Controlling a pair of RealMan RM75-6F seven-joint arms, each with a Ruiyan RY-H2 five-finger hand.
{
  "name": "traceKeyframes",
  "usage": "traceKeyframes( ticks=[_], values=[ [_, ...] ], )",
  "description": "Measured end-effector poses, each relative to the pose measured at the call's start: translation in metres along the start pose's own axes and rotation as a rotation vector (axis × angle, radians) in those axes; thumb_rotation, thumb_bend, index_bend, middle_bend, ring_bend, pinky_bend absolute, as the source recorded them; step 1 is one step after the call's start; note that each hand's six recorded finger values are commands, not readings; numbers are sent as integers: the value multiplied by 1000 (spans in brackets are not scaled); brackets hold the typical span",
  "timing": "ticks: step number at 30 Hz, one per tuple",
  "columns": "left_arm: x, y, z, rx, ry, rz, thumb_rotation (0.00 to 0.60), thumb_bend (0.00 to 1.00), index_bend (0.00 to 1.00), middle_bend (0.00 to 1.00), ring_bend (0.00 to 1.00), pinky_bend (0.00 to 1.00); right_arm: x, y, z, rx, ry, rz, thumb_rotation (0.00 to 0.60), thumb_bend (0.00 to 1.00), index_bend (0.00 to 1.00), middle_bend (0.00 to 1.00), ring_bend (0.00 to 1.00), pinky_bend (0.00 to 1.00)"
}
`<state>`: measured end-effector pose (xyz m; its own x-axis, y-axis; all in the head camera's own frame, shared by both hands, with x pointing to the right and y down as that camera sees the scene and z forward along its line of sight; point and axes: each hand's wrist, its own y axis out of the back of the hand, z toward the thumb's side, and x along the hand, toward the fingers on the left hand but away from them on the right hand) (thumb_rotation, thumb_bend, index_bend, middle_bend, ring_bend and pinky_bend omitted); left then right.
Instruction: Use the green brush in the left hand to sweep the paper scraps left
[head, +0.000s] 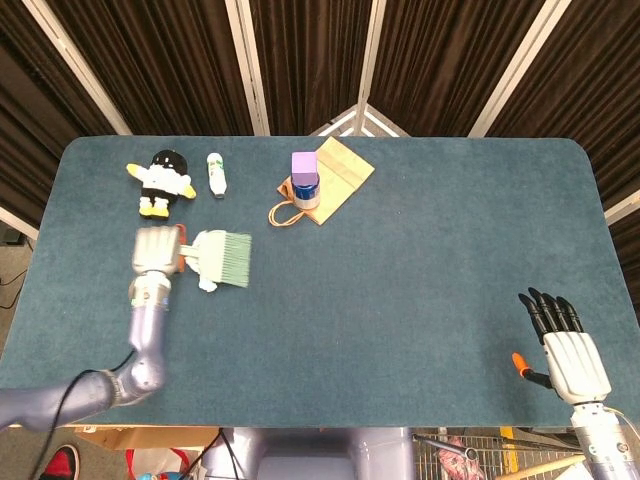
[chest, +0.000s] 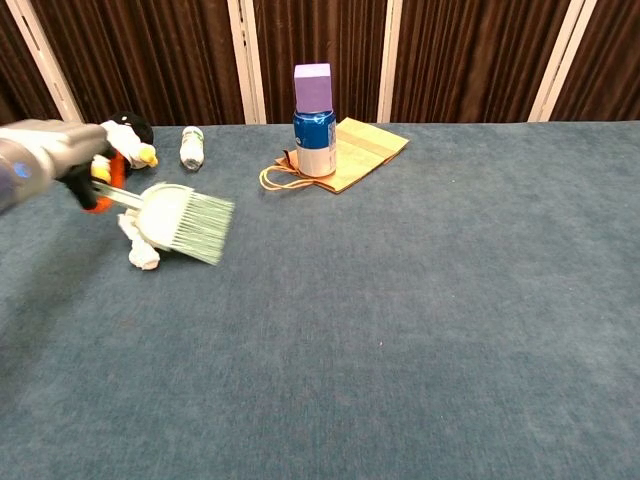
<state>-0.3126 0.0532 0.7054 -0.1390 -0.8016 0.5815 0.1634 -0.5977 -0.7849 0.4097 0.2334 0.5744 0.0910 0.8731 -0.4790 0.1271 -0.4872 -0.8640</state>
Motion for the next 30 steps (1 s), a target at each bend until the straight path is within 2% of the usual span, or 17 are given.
traceKeyframes(
  ticks=[8,11,13,18,23,26,30],
  values=[
    [-13,9,-121,38,163,18,600,655,783,1000,1000,1000,1,0,4,14,15,-9,600,321,0,0,0,11],
    [-21,16,-152,24,201,34,600,655,784,1000,1000,1000,1,-1,5,14,17,-8,600,321,0,0,0,10],
    [-24,23,-160,-2,203,50,600,655,784,1000,1000,1000,0,-1,7,16,20,-7,600,321,0,0,0,11],
    [-33,41,-144,-90,129,84,600,655,784,1000,1000,1000,-1,-3,7,17,20,-4,600,321,0,0,0,11],
    [-42,55,-93,-154,-8,100,600,655,784,1000,1000,1000,-2,-3,7,11,17,-1,600,322,0,0,0,10],
    [-44,51,-63,-182,-62,89,600,655,784,1000,1000,1000,-3,-4,6,11,14,2,600,321,0,0,0,11],
    [-45,35,-22,-172,-118,49,600,655,784,1000,1000,1000,-3,-4,5,6,10,5,600,322,0,0,0,10]
  ],
)
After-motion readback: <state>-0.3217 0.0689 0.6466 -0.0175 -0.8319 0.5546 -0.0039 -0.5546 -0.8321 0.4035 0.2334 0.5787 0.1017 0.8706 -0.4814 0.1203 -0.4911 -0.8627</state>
